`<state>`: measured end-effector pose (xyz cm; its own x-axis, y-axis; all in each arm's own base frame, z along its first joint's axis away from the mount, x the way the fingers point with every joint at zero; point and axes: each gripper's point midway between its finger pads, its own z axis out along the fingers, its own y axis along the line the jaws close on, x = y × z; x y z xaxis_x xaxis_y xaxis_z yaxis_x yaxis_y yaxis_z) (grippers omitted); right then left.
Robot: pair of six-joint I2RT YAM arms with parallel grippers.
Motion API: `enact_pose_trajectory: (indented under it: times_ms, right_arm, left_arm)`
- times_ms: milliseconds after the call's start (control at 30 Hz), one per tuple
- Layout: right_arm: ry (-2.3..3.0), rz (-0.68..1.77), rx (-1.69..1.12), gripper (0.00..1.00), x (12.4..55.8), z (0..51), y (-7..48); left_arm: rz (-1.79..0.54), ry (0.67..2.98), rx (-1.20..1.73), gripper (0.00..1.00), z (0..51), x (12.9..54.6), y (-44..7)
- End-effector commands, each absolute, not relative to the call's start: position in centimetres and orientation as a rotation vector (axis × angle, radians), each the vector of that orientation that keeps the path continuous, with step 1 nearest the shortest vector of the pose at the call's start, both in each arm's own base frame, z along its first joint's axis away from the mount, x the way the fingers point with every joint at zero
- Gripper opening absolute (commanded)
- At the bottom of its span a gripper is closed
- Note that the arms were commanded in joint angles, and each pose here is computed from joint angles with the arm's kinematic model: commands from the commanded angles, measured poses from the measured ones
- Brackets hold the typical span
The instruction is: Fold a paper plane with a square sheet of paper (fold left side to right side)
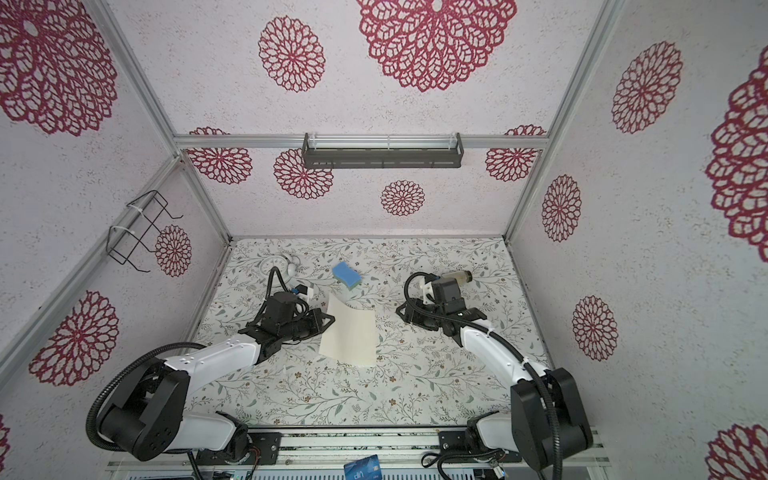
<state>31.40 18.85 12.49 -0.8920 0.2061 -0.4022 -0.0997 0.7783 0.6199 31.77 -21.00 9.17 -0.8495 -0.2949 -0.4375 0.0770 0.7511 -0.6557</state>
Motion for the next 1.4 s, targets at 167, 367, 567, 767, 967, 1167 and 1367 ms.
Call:
enact_pose_trajectory:
  times_ms: [167, 367, 567, 767, 967, 1167, 1367]
  right_arm:
    - [2.61, 0.947, -0.103, 0.23, 30.3, 8.5, 24.2]
    - [2.655, 0.963, -0.133, 0.11, 30.8, 6.6, 26.5]
    - [2.698, 0.964, -0.16, 0.02, 30.5, 4.9, 27.8]
    - [2.74, 0.941, -0.134, 0.0, 30.1, 3.0, 27.7]
    - [2.783, 0.91, -0.113, 0.0, 29.5, 1.4, 27.1]
    - [2.802, 0.895, -0.091, 0.0, 29.2, 0.6, 26.8]
    - [2.802, 0.922, -0.06, 0.0, 29.3, 0.2, 27.0]
  left_arm:
    - [-0.57, 2.563, -0.131, 0.0, 5.7, 29.2, -18.1]
    - [-0.512, 2.563, -0.132, 0.0, 5.6, 29.4, -17.6]
    - [-0.495, 2.556, -0.174, 0.0, 5.5, 29.5, -17.4]
    - [-0.51, 2.546, -0.16, 0.0, 5.9, 29.9, -17.9]
    - [-0.548, 2.541, -0.099, 0.0, 7.0, 30.2, -19.7]
    - [-0.607, 2.531, 0.023, 0.19, 8.8, 29.5, -22.9]
    - [-0.67, 2.558, 0.124, 0.46, 7.6, 28.3, -26.5]
